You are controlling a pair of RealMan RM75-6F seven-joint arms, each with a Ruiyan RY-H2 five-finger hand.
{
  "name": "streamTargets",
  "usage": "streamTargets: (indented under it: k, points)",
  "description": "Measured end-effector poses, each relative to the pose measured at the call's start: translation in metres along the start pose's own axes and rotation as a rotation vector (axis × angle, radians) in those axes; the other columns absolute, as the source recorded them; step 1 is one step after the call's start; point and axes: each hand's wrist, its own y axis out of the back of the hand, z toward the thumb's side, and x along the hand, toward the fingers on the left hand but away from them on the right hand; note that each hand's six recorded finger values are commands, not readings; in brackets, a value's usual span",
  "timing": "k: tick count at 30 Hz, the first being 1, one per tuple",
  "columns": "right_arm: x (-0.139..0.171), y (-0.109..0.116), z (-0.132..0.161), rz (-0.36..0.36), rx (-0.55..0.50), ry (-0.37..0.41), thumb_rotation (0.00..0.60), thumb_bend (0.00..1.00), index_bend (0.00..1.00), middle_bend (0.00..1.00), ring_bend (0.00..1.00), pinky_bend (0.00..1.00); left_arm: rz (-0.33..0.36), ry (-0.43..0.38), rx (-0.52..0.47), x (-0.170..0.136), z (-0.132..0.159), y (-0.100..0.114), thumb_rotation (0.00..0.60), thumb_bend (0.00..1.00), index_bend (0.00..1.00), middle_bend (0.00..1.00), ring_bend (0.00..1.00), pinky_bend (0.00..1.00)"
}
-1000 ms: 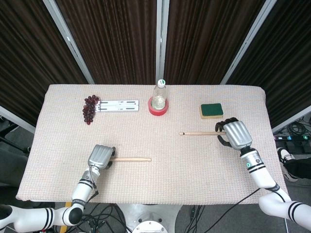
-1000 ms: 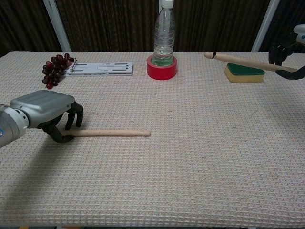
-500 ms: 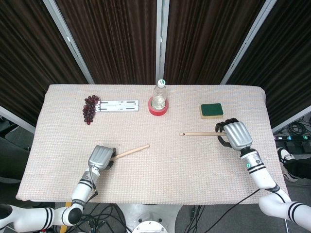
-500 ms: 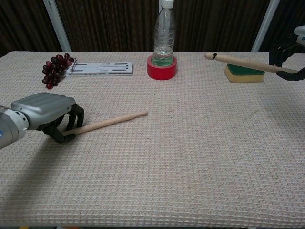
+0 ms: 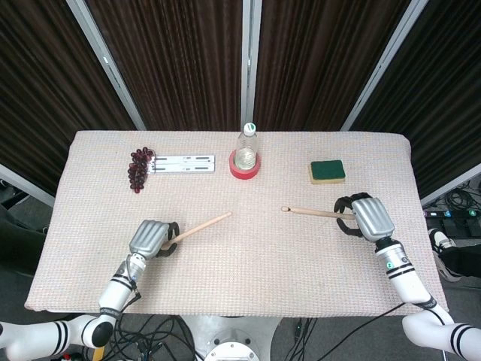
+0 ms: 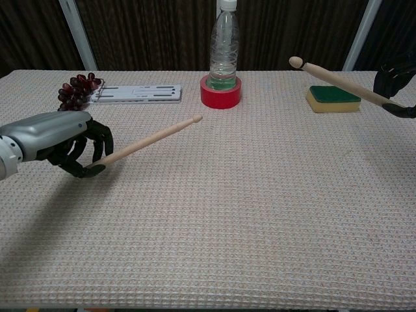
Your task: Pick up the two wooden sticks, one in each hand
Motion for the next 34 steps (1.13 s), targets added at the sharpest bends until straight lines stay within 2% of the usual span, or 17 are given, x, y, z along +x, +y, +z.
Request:
streamTargets:
  k: [5, 8, 11, 16, 27, 34]
  points:
    - [0.007, -0.014, 0.026, 0.044, -0.197, 0.052, 0.600, 0.92, 0.61, 0.61, 0.42, 0.35, 0.059, -0.071, -0.191, 0.003, -0.001, 0.028, 0.600, 0.57, 0.59, 0.66, 0.71, 0.75]
    - [0.008, -0.027, 0.055, 0.084, -0.332, 0.096, 0.600, 0.94, 0.62, 0.62, 0.43, 0.35, 0.092, -0.149, -0.267, 0.006, 0.007, 0.049, 0.600, 0.57, 0.59, 0.66, 0.71, 0.75]
    - [0.005, -0.040, 0.081, 0.112, -0.414, 0.133, 0.600, 0.94, 0.62, 0.62, 0.43, 0.35, 0.115, -0.249, -0.283, 0.009, 0.022, 0.068, 0.600, 0.57, 0.59, 0.66, 0.71, 0.75]
    - [-0.002, -0.057, 0.114, 0.125, -0.472, 0.154, 0.600, 0.94, 0.63, 0.62, 0.43, 0.36, 0.128, -0.385, -0.266, 0.015, 0.053, 0.086, 0.600, 0.57, 0.59, 0.66, 0.71, 0.75]
    - [-0.019, -0.071, 0.160, 0.110, -0.534, 0.158, 0.600, 0.94, 0.64, 0.62, 0.44, 0.36, 0.099, -0.456, -0.219, 0.016, 0.080, 0.076, 0.600, 0.57, 0.59, 0.65, 0.71, 0.75]
    - [-0.023, -0.071, 0.170, 0.103, -0.543, 0.157, 0.600, 0.94, 0.64, 0.62, 0.44, 0.36, 0.089, -0.467, -0.214, 0.013, 0.085, 0.073, 0.600, 0.57, 0.59, 0.65, 0.71, 0.75]
